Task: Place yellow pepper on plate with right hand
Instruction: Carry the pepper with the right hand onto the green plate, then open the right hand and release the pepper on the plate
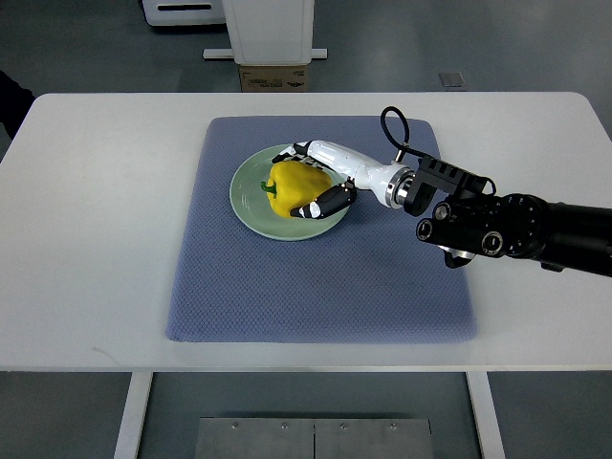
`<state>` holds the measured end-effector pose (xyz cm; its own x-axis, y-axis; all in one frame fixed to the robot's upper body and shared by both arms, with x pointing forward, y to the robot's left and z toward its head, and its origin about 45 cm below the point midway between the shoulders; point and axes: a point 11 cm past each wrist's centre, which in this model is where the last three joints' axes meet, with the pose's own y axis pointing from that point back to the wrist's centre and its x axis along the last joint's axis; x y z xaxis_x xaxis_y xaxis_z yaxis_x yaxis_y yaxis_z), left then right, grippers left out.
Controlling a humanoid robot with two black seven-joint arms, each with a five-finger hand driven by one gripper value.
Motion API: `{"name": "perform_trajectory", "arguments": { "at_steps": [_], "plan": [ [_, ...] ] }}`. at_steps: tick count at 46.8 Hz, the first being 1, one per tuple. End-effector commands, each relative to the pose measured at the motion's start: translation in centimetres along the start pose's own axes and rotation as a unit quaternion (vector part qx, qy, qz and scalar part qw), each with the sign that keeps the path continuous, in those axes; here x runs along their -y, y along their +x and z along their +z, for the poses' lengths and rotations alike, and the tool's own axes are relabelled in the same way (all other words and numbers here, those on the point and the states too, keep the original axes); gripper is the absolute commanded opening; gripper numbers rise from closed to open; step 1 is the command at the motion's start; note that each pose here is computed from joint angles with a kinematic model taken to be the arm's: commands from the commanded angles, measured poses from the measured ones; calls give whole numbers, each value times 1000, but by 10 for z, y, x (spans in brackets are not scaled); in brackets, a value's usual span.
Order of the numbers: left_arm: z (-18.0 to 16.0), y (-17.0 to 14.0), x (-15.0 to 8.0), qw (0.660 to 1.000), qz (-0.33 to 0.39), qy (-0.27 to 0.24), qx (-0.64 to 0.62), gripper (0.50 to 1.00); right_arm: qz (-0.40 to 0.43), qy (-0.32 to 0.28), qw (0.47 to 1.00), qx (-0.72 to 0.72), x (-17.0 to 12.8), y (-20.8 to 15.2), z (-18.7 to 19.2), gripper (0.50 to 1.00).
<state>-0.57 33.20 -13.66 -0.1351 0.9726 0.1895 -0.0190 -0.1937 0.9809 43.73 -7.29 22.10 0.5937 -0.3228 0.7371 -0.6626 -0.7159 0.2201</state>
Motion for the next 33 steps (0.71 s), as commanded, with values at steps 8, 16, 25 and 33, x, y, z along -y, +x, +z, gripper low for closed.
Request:
{"name": "perform_trajectory", "arguments": {
  "at_steps": [8, 16, 25, 33],
  "plan": [
    [0, 0, 0, 1000, -1, 0, 0, 1000, -8, 3, 1000, 6, 6, -15, -2, 500],
    [0, 0, 0, 1000, 0, 0, 0, 1000, -8, 7, 1000, 9, 7, -18, -3, 627],
    [0, 0, 0, 1000, 0, 0, 0, 1000, 7, 5, 999, 41, 8, -17, -3, 1000],
    [0, 0, 0, 1000, 0, 0, 0, 1000, 7, 4, 999, 42, 7, -18, -3, 1000]
  ]
}}
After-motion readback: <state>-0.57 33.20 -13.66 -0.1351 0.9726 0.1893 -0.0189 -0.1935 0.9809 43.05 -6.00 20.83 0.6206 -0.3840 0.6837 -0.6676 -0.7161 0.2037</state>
